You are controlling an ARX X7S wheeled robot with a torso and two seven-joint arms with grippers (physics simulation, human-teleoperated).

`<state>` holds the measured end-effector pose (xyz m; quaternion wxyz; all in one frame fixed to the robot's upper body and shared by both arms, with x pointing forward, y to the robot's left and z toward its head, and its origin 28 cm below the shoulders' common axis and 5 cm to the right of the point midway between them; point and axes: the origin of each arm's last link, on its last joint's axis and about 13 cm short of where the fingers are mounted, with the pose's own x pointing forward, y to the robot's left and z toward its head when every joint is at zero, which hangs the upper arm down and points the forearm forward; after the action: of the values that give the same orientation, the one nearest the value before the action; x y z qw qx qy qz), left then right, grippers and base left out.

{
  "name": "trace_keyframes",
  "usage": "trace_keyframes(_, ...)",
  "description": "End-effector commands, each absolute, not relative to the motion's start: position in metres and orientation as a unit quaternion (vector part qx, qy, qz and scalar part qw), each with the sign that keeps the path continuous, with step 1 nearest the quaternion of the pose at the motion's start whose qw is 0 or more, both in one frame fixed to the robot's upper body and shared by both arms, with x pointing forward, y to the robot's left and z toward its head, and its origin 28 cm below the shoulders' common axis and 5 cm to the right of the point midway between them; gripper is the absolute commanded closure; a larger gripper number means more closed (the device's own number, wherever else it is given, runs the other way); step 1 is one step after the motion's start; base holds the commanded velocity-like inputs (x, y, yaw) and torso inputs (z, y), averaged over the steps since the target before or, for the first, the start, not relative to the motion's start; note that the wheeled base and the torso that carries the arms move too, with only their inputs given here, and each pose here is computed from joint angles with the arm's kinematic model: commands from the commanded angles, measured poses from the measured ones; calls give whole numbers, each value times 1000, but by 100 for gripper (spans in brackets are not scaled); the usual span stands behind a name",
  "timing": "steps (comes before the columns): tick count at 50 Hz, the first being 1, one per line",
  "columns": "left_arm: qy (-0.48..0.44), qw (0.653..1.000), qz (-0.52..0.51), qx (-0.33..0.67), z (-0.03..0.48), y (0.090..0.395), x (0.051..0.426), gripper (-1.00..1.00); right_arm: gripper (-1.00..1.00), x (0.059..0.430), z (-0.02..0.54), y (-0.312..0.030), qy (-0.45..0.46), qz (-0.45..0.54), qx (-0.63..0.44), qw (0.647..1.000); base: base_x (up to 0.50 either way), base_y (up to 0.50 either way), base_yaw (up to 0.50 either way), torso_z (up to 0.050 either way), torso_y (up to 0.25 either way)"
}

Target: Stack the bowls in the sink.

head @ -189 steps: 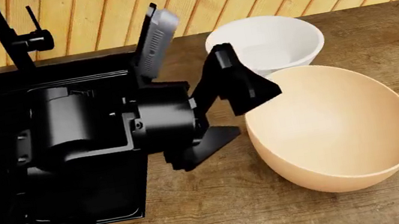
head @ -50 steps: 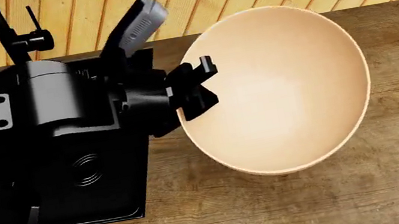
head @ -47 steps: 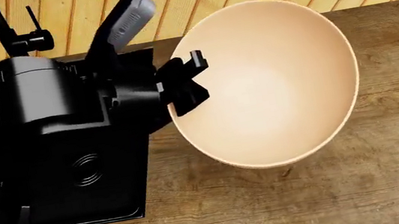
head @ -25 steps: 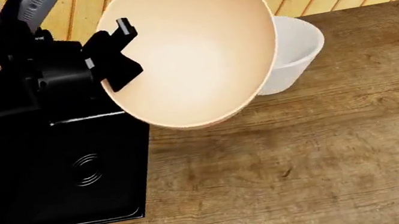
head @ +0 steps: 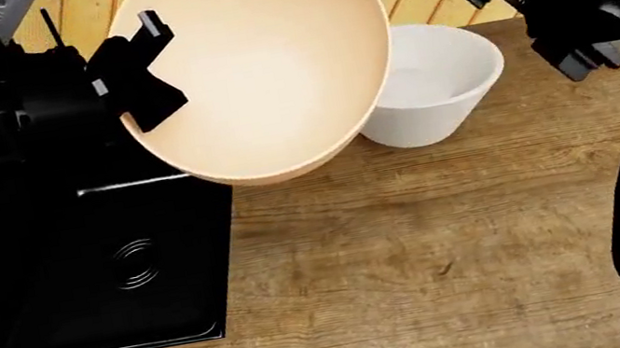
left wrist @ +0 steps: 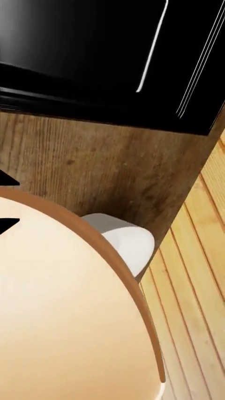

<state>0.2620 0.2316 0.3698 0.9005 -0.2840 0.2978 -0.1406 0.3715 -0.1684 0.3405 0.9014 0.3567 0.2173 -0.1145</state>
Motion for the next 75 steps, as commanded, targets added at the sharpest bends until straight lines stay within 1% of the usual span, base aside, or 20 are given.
trace_keyframes(1,293,898,-148,-294,371,233,262,100,-100,381,330,-164,284,-103,437,847,0,0,0,0,0)
trace_keyframes(7,293,898,-148,-292,370,233,263,100,-100,386,321,-165,292,-110,456,833,0,0,0,0,2)
trace_keyframes(14,295,898,-148,-290,369,232,264,100,-100,392,309,-167,301,-128,459,826,0,0,0,0,0)
trace_keyframes(23,297,898,-151,-288,368,231,266,100,-100,400,295,-164,315,-143,451,823,0,0,0,0,0)
trace_keyframes(34,297,898,-149,-288,368,232,266,100,-100,409,284,-154,331,-139,438,824,0,0,0,0,0)
trace_keyframes(35,297,898,-149,-289,368,232,266,100,100,409,284,-154,332,-139,435,826,0,0,0,0,0)
trace_keyframes(51,295,897,-152,-291,368,233,266,100,100,407,294,-157,319,-137,425,836,0,0,0,0,1)
trace_keyframes(75,286,900,-153,-290,372,235,264,100,100,375,322,-167,281,-122,432,849,0,0,0,0,0)
